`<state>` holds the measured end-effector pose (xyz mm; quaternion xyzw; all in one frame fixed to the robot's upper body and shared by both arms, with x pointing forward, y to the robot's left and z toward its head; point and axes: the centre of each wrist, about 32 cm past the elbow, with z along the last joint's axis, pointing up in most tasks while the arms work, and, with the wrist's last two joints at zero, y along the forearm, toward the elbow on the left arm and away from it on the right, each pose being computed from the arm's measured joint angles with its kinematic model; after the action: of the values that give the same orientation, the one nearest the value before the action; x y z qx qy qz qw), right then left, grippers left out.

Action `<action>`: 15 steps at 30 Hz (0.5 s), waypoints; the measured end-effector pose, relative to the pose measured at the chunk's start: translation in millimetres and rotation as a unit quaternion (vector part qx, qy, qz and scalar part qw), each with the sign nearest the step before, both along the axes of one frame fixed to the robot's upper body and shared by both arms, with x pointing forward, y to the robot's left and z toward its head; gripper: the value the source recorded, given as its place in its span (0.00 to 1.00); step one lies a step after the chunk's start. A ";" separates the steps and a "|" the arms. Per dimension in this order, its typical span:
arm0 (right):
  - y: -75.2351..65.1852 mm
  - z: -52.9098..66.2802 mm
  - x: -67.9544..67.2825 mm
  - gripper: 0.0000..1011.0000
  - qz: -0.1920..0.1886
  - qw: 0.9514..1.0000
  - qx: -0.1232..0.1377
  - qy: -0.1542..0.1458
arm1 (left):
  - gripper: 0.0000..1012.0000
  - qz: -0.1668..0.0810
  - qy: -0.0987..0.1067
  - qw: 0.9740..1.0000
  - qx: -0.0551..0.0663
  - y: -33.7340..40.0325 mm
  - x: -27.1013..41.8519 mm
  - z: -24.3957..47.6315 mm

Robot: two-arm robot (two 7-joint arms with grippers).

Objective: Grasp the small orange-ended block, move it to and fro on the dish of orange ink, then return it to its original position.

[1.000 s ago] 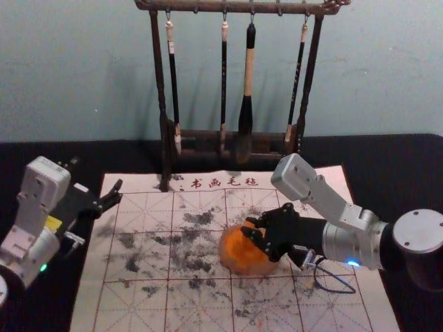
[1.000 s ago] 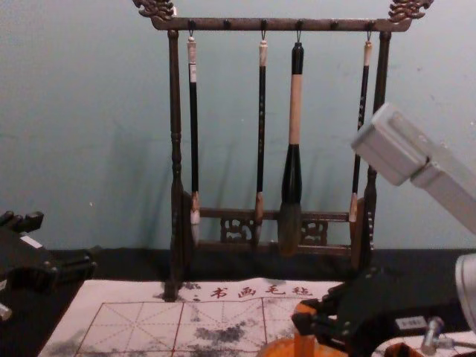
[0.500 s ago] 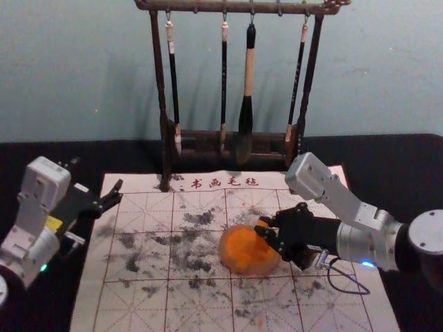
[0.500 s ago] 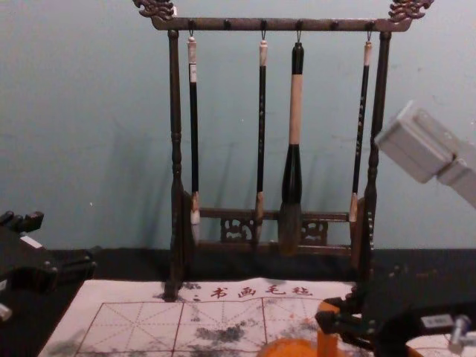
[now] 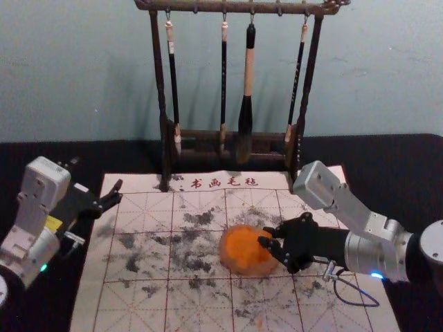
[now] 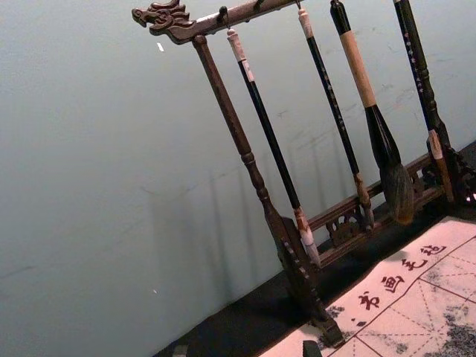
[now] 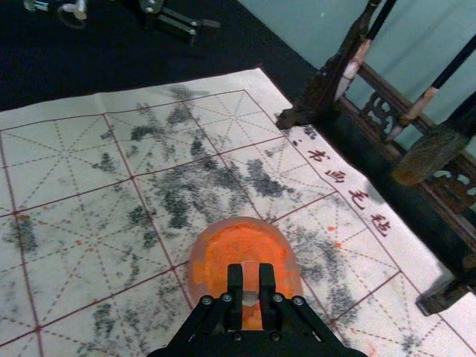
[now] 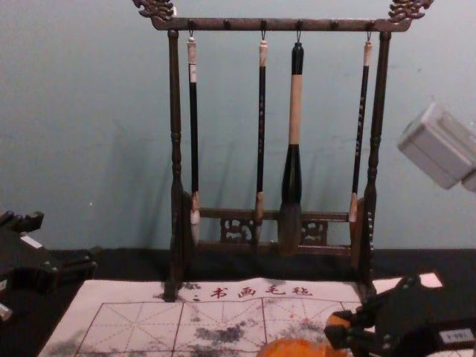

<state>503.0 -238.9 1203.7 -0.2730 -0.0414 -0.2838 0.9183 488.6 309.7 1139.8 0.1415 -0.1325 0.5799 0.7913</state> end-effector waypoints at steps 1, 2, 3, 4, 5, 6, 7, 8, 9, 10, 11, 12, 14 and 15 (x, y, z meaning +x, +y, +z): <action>0.2 -0.3 -0.7 0.08 0.001 1.000 0.000 0.001 | 0.99 0.000 0.000 1.000 0.000 0.0 0.0 0.0; 0.8 -0.6 -1.9 0.08 0.003 1.000 0.001 0.002 | 0.99 0.000 0.000 1.000 0.000 0.0 0.0 0.0; 1.1 -0.9 -2.4 0.08 0.003 1.000 0.001 0.003 | 0.99 0.000 0.000 1.000 0.000 0.0 0.0 0.0; 1.5 -1.1 -2.9 0.08 0.004 1.000 0.001 0.004 | 0.99 0.000 0.000 1.000 0.000 0.0 0.0 0.0; 2.3 -1.4 -3.8 0.08 0.006 1.000 0.002 0.005 | 0.99 0.000 0.000 1.000 0.000 0.0 0.0 0.0; 2.6 -1.5 -4.1 0.08 0.007 1.000 0.003 0.005 | 0.99 0.000 0.000 1.000 0.000 0.0 0.0 0.0; 3.5 -1.7 -4.7 0.08 0.009 1.000 0.003 0.006 | 0.99 0.000 0.000 1.000 0.000 0.0 0.0 0.0; 3.5 -1.7 -4.7 0.08 0.009 1.000 0.003 0.006 | 0.99 0.000 0.000 1.000 0.000 0.0 0.0 0.0; 4.4 -1.7 -5.1 0.08 0.011 1.000 0.004 0.006 | 0.99 0.000 0.000 1.000 0.000 0.0 0.0 0.0; 4.9 -1.8 -5.3 0.08 0.011 1.000 0.004 0.007 | 0.99 0.000 0.000 1.000 0.000 0.0 0.0 0.0; 5.4 -1.8 -5.4 0.08 0.012 1.000 0.004 0.007 | 0.99 0.000 0.000 1.000 0.000 0.0 0.0 0.0; 6.7 -1.7 -5.5 0.08 0.014 1.000 0.005 0.007 | 0.99 0.000 0.000 1.000 0.000 0.0 0.0 0.0; 8.0 -1.5 -5.4 0.08 0.017 1.000 0.006 0.007 | 0.99 0.000 0.000 1.000 0.000 0.0 0.0 0.0; 8.8 -1.3 -5.3 0.08 0.018 1.000 0.007 0.007 | 0.99 0.000 0.000 1.000 0.000 0.0 0.0 0.0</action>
<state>497.7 -230.1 1202.4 -0.2679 -0.0376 -0.2658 0.9253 488.6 309.6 1139.8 0.1415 -0.1324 0.5799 0.7913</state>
